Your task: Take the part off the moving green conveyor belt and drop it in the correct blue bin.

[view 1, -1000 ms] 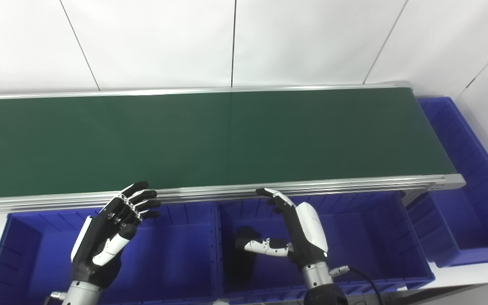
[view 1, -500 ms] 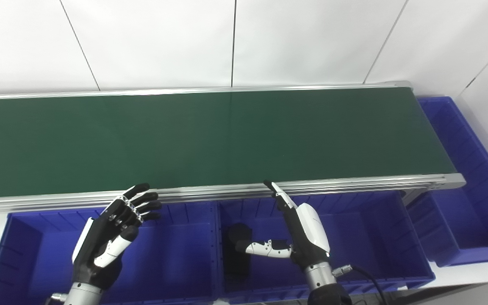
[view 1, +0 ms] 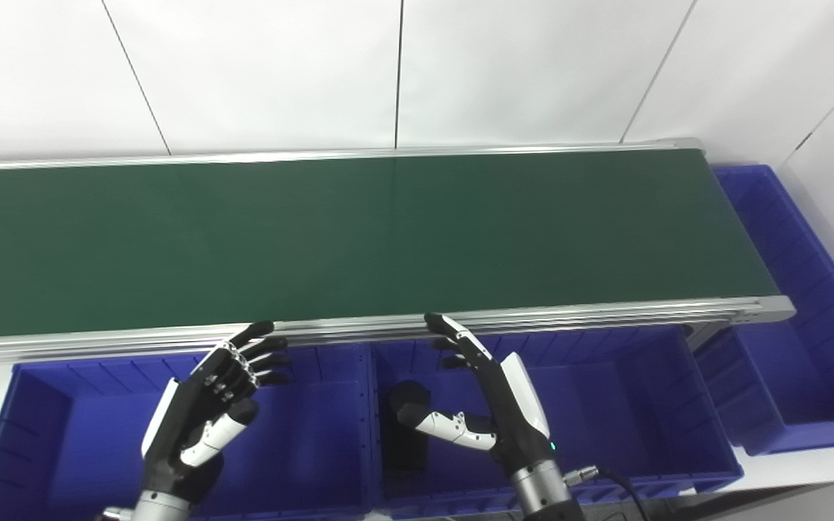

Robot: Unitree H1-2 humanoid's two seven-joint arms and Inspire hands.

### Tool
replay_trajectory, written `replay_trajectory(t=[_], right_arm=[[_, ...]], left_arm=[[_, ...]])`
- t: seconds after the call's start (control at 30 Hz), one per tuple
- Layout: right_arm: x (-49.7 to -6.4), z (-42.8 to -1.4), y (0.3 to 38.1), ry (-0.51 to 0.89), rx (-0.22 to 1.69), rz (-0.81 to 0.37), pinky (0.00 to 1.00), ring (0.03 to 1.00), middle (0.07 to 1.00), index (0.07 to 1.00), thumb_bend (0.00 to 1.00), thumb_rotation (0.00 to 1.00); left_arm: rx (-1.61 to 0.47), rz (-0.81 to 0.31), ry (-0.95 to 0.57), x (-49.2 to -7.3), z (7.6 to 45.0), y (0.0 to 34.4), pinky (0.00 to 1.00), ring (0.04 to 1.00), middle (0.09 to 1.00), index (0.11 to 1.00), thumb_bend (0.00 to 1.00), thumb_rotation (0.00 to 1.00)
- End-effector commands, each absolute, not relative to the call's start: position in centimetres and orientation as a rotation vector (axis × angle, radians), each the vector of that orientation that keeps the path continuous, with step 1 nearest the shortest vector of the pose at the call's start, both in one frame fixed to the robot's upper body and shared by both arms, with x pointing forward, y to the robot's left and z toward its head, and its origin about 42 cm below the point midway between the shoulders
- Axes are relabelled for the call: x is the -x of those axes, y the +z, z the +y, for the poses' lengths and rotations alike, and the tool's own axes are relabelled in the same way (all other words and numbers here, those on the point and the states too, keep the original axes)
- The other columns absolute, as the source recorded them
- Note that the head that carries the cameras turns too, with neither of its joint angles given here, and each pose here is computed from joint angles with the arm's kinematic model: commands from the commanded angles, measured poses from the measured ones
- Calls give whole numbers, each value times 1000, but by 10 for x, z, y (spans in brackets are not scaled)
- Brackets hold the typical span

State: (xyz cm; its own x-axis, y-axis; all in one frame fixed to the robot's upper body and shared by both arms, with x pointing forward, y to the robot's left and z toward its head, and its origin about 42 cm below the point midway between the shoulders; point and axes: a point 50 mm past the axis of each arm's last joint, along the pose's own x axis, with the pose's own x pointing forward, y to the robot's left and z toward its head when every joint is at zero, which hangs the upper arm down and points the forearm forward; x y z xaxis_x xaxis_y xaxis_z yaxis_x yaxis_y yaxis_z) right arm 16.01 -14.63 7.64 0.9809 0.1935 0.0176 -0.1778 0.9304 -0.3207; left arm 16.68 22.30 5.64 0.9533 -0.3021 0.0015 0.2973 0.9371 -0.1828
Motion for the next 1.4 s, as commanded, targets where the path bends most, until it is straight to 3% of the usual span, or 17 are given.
replay_trajectory(t=[0.0,0.63,1.37], right_arm=[[-163,-140,93,197,252,-161,690,783,825,846,727,687],[-179,-151,62,314,195,-115,677,752,795,823,714,712],[-171,-148,47,280,123,-138,653,718,761,785,624,666]], left_arm=[[153,-39,-311,-167,220,63,632,692,746,799,895,521],[127,-46,-264,-140,202,57,680,749,791,803,838,480],[133,-37,-234,-137,204,50,711,778,792,815,850,443]])
